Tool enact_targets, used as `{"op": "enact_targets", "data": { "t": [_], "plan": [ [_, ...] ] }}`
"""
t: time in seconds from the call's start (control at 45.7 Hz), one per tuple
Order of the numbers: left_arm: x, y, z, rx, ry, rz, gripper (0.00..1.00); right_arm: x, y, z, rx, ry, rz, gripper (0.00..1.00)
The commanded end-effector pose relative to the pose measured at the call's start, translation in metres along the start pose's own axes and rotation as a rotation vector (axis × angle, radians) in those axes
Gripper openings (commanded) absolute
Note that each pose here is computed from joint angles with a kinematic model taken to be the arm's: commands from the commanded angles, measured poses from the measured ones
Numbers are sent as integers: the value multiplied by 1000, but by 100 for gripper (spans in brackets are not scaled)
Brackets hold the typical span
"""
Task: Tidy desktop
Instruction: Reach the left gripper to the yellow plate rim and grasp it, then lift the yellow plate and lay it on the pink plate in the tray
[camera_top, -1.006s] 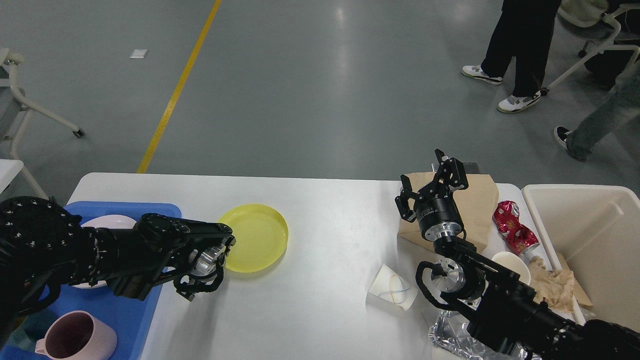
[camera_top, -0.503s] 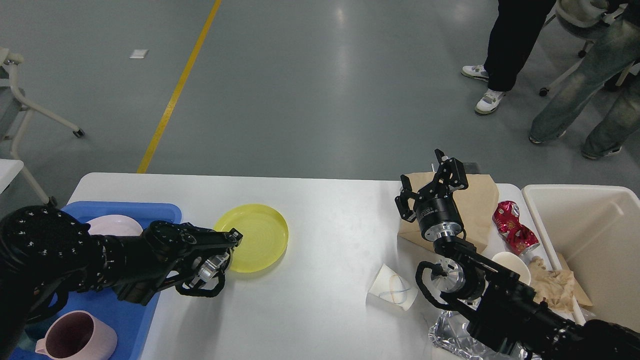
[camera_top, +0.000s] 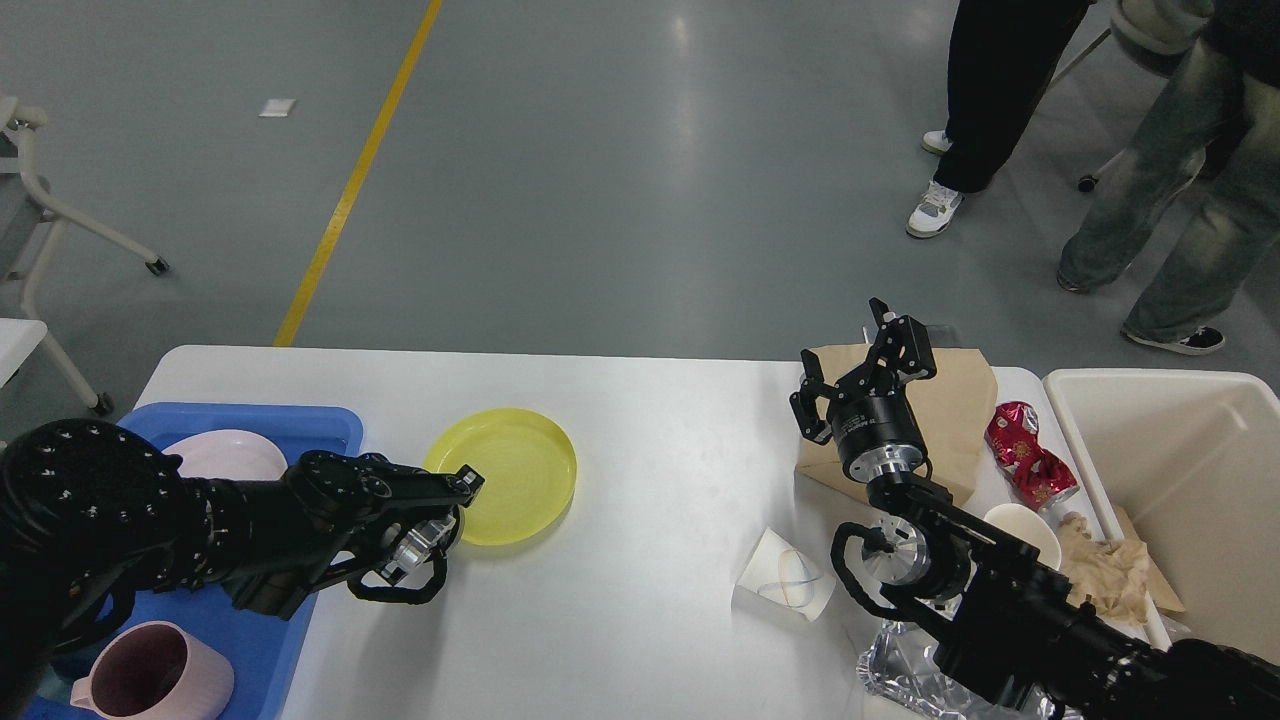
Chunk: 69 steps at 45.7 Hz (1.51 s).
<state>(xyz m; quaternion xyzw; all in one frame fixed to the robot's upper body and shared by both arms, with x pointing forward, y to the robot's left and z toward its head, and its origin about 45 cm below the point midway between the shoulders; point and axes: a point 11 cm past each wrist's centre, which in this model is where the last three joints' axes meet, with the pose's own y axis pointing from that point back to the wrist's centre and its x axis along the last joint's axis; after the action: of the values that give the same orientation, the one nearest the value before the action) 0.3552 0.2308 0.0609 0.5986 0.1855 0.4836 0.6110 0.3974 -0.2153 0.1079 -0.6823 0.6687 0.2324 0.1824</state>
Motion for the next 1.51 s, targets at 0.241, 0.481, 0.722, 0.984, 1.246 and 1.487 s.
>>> {"op": "enact_targets", "data": {
  "t": [0.241, 0.481, 0.722, 0.984, 1.246, 1.487],
  "plan": [
    [0, -1, 1, -22, -6, 2, 0, 0, 0, 0, 0, 0, 0, 100],
    [-4, 1, -1, -22, -57, 1, 0, 0, 0, 0, 0, 0, 0, 100],
    [9, 32, 9, -44, -170, -59, 0, 0, 0, 0, 0, 0, 0, 100],
    [60, 83, 16, 17, -271, -226, 0, 0, 0, 0, 0, 0, 0, 100],
    [154, 172, 27, 46, -453, -228, 0, 0, 0, 0, 0, 0, 0, 100],
    [218, 200, -6, 94, -454, -161, 0, 1, 0, 0, 0, 1, 1, 100]
  ]
}}
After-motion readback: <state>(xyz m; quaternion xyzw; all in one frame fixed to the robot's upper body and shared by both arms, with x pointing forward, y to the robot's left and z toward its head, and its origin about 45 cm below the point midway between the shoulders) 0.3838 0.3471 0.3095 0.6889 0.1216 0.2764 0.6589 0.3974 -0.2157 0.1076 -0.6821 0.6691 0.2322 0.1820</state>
